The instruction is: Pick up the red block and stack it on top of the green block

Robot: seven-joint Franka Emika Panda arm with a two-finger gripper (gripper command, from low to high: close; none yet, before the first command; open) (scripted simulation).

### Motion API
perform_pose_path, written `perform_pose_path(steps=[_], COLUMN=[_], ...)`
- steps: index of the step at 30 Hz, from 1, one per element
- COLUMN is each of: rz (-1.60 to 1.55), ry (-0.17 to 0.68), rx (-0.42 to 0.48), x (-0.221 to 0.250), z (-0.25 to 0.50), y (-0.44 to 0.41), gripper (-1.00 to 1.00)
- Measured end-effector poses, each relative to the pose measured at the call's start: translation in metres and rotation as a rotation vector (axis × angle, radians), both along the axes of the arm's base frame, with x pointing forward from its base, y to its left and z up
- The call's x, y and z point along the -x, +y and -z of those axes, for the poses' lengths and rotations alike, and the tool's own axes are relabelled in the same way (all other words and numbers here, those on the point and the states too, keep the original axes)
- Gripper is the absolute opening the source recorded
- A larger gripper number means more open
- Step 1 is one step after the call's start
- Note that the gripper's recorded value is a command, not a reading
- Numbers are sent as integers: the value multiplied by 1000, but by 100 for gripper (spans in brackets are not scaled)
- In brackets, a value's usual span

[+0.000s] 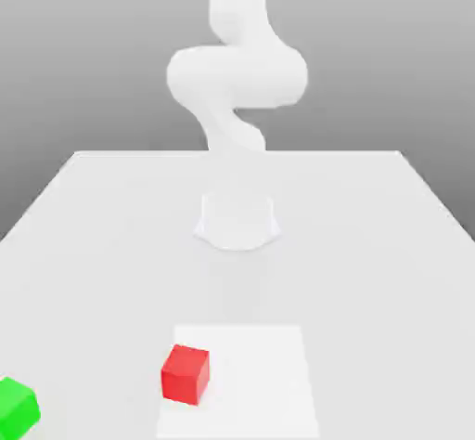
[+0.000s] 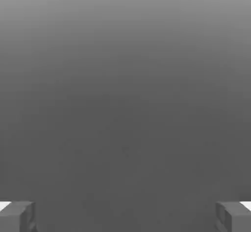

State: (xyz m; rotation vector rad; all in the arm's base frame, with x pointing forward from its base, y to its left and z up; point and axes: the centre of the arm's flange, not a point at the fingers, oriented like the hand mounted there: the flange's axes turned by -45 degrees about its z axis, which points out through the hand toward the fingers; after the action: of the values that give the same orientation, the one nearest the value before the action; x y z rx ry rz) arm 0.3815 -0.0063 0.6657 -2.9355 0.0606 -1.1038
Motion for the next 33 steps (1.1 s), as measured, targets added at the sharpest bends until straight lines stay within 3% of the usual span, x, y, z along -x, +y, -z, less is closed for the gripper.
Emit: perform_pose_path(steps=[5, 11, 21, 27, 28, 33], rz=[50, 111, 221, 231, 231, 231], ry=[165, 356, 672, 714, 714, 714], rx=[-20, -46, -92, -96, -96, -96], x=[-54, -83, -53, -44, -43, -43], z=[101, 227, 431, 509, 517, 517], y=[-15, -34, -62, -62, -62, -62], gripper=[0, 0, 0, 0, -100, -100])
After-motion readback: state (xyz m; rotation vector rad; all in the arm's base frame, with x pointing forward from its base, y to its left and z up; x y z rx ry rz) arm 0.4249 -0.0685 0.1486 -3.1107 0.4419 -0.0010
